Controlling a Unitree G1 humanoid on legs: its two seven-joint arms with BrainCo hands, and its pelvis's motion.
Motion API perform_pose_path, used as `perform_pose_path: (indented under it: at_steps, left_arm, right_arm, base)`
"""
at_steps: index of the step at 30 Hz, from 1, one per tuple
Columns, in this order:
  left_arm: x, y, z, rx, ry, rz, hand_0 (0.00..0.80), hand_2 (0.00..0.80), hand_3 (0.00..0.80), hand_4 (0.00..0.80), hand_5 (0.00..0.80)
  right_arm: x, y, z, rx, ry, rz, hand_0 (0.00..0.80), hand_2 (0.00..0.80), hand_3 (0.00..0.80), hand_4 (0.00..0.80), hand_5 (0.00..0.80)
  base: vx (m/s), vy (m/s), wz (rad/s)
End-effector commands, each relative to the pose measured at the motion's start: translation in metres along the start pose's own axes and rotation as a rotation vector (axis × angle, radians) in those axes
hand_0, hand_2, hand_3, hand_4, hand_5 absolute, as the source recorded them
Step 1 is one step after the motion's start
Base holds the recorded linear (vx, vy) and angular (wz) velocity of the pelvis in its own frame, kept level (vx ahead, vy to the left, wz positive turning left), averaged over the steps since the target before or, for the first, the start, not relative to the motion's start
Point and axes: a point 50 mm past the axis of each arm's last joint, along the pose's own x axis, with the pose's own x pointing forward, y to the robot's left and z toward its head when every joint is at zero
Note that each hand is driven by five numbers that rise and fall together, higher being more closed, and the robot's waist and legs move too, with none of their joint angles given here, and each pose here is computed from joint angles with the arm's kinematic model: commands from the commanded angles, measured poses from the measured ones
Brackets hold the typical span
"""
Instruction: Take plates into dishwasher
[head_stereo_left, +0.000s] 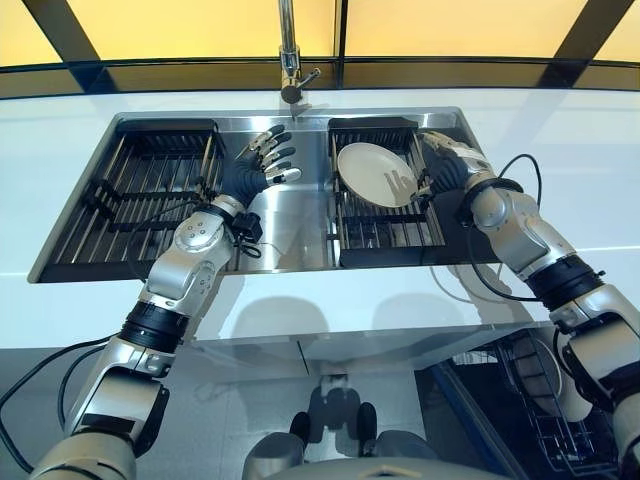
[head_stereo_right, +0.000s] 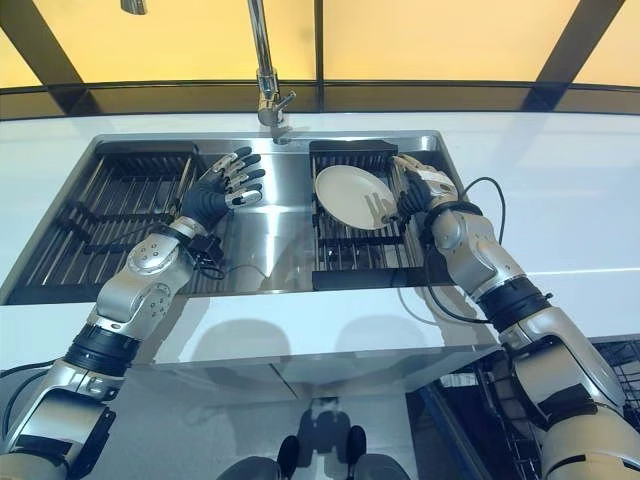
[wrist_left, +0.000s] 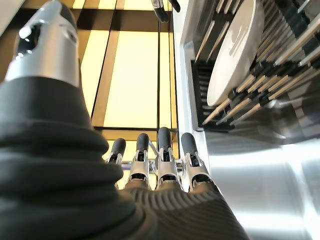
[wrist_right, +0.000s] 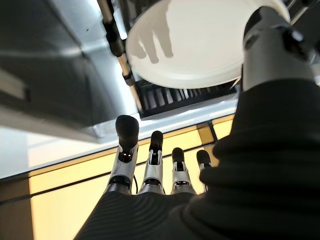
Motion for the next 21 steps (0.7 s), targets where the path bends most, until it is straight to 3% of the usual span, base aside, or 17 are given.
perform_pose_path:
  at_steps: [1, 13, 21]
  left_arm:
    - [0.007, -0.016, 0.017, -0.005, -0.093, -0.049, 0.0, 0.0, 0.0, 0.0, 0.0]
    - [0.012, -0.022, 0.026, 0.006, -0.125, -0.081, 0.0, 0.0, 0.0, 0.0, 0.0]
    - [0.016, -0.027, 0.034, 0.018, -0.163, -0.108, 0.0, 0.0, 0.0, 0.0, 0.0]
  right_arm:
    - [0.012, -0.018, 0.02, -0.031, -0.038, -0.03, 0.0, 0.0, 0.0, 0.0, 0.0]
    - [0.024, -0.012, 0.032, -0.156, -0.056, 0.046, 0.0, 0.0, 0.0, 0.0, 0.0]
    - [0.03, -0.023, 0.028, -0.193, 0.008, -0.044, 0.0, 0.0, 0.0, 0.0, 0.0]
  base:
    - [0.037, 0.027, 0.11]
    - [0.0, 0.021, 0.08]
    - [-0.006, 0.003, 0.03]
